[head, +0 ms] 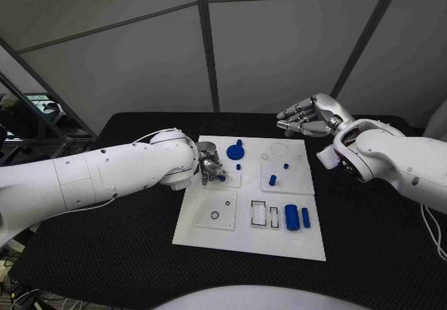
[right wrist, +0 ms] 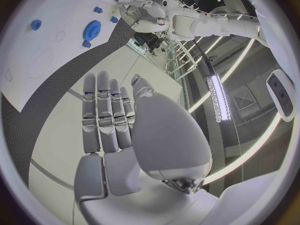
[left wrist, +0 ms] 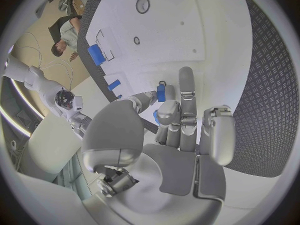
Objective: Assemble the parts on the task board
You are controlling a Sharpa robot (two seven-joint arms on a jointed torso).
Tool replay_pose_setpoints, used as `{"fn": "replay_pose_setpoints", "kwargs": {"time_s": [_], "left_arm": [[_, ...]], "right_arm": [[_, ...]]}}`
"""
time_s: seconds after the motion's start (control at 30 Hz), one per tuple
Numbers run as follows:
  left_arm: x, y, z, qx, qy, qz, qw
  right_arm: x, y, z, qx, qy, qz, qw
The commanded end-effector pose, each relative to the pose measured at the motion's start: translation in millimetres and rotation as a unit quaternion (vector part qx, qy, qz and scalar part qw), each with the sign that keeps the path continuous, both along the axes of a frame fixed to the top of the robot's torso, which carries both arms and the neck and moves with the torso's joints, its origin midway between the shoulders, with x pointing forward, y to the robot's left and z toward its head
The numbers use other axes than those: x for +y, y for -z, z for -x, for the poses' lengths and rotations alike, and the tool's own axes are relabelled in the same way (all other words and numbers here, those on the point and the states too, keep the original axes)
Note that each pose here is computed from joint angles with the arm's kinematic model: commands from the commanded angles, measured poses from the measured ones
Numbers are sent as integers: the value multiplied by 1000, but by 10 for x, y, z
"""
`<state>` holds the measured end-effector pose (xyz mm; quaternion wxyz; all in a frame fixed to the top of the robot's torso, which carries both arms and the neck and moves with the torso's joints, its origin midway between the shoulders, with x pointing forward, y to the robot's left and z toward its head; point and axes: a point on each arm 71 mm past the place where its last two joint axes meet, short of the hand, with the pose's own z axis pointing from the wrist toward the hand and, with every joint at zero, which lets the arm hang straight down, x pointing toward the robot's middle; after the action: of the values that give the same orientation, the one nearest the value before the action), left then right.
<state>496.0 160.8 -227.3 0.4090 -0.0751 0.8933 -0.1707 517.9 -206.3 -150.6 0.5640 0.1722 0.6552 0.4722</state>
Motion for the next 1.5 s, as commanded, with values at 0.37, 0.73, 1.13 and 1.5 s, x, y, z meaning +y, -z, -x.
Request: {"fn": "replay_pose_setpoints", "kwargs": {"time_s": [0.37, 0.73, 1.13, 1.5], "left_arm": [[7, 26, 27, 10, 16, -22, 1000], [18, 23, 33, 9, 15, -21, 1000], [-17, 39, 24, 19, 20, -21, 999], [-39, 49, 4, 23, 21, -22, 999]], "right_arm": [[15, -7, -5, 1, -6, 1, 1000], [16, -3, -9, 3, -6, 2, 1000], [21, -9, -6, -1, -6, 0, 1000], [16, -14, -2, -3, -5, -1, 1000]]}}
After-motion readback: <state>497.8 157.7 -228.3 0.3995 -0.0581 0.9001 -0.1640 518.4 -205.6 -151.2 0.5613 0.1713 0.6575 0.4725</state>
